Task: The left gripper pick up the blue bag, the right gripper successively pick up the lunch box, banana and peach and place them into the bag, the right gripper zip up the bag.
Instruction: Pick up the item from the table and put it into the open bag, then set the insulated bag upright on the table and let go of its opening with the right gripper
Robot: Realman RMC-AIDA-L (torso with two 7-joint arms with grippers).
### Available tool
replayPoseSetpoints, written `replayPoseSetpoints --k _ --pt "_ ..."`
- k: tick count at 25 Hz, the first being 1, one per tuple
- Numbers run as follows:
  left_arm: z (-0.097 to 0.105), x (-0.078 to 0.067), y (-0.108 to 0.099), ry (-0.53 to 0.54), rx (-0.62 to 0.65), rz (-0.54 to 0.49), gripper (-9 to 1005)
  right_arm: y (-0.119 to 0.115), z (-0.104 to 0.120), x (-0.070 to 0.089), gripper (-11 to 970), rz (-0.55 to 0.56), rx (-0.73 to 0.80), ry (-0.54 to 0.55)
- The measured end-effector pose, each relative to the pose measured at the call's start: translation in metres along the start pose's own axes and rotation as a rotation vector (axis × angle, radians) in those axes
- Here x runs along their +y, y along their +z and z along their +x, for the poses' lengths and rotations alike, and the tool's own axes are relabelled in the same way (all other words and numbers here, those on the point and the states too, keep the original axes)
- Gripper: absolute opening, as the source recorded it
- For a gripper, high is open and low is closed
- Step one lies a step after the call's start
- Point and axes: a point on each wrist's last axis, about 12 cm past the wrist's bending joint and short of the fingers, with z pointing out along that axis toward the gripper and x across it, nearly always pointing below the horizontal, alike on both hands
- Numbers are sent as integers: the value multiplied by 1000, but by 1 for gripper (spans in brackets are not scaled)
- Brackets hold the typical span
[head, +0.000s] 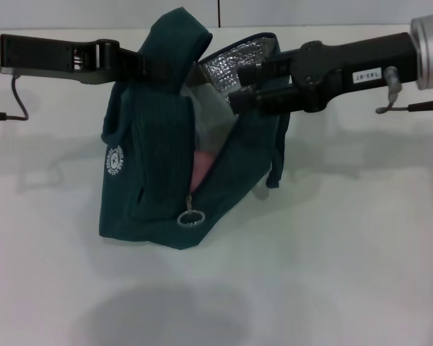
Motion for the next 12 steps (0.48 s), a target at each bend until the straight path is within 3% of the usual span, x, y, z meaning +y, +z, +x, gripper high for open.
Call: replayPoseSetpoints --k 1,6,12 --pt "0 0 0 0 0 0 37 -2 0 0 627 5 -8 0" --pt "1 1 -1 -4 -4 -1 37 -30 9 3 624 62 -99 43" --pt "2 1 -3 -8 -16 7 37 -72 46 7 621 160 -245 281"
